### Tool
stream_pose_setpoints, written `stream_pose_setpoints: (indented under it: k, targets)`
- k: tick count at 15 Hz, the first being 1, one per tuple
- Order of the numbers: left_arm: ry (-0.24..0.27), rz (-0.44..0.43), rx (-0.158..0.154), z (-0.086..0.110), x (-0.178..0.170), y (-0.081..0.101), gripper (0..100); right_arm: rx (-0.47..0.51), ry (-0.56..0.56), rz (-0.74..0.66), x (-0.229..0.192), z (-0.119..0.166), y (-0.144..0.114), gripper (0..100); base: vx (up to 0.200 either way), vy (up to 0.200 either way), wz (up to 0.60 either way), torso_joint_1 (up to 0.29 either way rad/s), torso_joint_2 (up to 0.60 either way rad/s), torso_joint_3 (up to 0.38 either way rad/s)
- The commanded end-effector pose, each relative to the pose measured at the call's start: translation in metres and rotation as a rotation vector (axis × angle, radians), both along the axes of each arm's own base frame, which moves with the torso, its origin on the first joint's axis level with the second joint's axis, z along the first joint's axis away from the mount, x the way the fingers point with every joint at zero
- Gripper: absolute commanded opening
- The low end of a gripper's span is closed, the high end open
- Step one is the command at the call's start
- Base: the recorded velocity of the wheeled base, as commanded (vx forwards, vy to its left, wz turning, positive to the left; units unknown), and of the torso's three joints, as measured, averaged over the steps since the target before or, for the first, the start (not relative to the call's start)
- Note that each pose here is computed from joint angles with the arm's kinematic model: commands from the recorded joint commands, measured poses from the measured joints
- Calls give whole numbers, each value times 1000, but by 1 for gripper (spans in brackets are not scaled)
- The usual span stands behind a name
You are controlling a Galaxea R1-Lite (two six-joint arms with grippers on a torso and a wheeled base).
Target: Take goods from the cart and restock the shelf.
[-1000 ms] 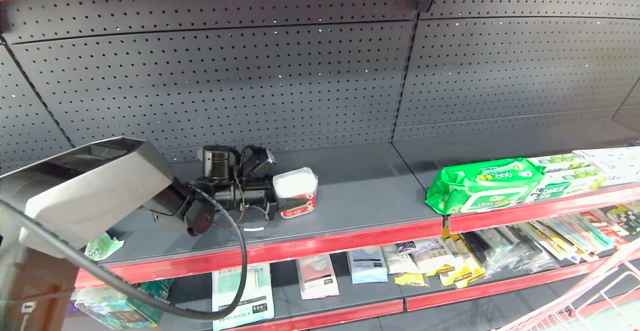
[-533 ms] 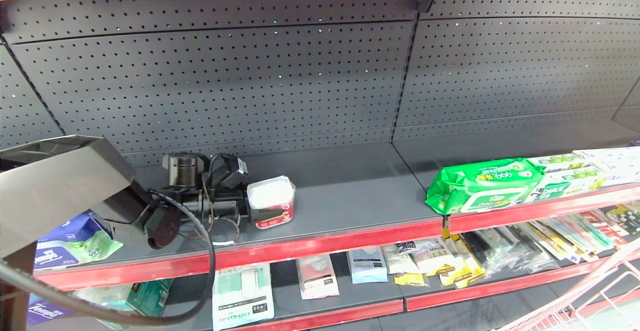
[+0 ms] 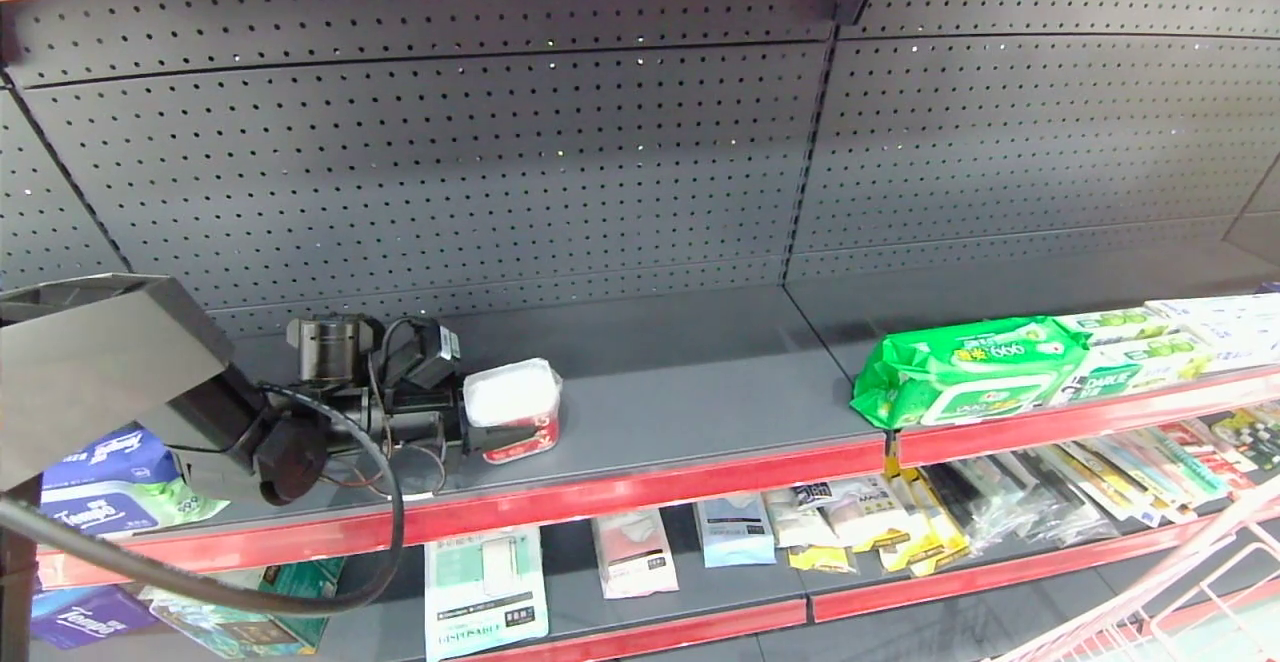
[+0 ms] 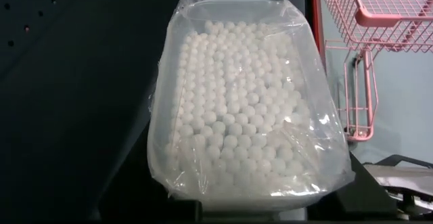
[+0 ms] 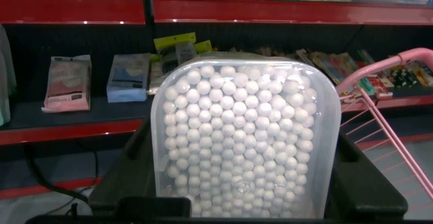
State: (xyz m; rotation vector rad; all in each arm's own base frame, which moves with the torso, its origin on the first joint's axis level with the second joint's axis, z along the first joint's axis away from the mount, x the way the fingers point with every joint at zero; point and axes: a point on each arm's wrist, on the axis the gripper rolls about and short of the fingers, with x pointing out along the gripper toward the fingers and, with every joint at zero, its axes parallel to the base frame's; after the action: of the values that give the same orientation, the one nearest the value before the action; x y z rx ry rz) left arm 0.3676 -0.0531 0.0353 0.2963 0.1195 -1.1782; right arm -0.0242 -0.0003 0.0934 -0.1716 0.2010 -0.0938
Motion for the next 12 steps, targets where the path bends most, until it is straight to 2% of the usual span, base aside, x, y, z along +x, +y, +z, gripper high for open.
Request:
stream_pose_setpoints:
  k: [1,4,6,12]
  targets:
    - [16,3,1,-3,-3,3,0,1,3,0,0,0,0,0,0,0,0,0,0,0]
    - [23,-2,8,-8,-8,5,0,1,3,0,0,0,0,0,0,0,0,0,0,0]
    - [34,-34,-4,-11,-13,5,0,1,1,0,0,0,0,0,0,0,0,0,0,0]
    - [45,-56,-18,-14,-17,9,0,1,3,0,0,0,0,0,0,0,0,0,0,0]
